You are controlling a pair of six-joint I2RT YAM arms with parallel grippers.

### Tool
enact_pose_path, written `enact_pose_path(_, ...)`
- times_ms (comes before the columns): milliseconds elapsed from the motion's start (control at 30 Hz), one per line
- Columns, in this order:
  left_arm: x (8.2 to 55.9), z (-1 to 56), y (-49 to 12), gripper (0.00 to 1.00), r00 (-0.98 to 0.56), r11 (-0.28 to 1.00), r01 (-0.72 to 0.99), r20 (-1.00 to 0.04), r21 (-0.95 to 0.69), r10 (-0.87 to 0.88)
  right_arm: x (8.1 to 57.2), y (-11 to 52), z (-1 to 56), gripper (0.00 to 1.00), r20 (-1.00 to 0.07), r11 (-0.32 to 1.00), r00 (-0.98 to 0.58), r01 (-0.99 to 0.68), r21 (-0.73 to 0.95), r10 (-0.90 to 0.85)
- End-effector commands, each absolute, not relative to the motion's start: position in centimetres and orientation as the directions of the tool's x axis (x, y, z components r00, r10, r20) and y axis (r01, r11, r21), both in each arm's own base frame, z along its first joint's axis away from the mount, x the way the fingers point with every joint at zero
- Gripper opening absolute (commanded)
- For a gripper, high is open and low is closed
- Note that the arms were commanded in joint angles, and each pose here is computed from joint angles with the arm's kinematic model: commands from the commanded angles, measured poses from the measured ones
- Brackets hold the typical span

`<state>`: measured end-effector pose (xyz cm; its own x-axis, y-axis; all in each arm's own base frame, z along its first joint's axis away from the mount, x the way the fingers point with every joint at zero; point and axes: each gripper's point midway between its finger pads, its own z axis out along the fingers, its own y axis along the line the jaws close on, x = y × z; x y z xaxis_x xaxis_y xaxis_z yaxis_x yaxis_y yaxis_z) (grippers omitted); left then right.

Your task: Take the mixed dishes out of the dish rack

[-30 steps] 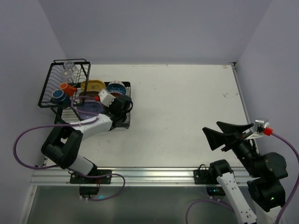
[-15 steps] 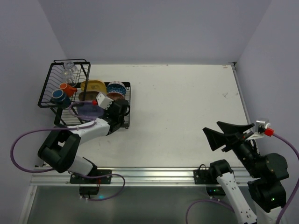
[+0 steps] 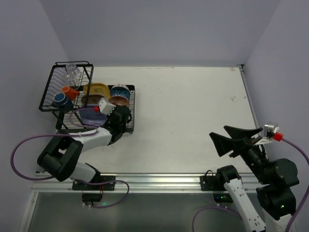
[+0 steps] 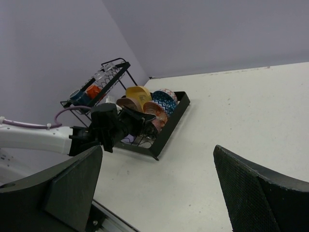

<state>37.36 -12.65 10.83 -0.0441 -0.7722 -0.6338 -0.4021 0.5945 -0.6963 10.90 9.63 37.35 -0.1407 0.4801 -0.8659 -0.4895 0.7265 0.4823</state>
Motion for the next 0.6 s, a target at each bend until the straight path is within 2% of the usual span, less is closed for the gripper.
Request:
enact_pose_path(0, 38.5, 15.2, -12.4, 0.0, 0.078, 0.543, -0.301, -0.588, -0.784, -0.805, 10.9, 9.9, 38.2, 0.99, -0.873, 0.724, -0.135, -0.508, 0.467, 0.469)
enact_pose_path(233, 38.1, 16.8, -12.5, 0.0, 0.11, 0.506, -0.205, -0.533, -0.838, -0.839, 11.0, 9.8, 38.1, 0.99, -0.873, 0.726, -0.133, -0.504, 0.468, 0.47)
enact_pose_path(567, 38.1, 18.0, -13.0, 0.0, 0.111, 0.507, -0.156, -0.525, -0.848, -0.844, 11.0, 9.8, 38.0, 0.99, -0.877, 0.731, -0.13, -0.503, 0.461, 0.463)
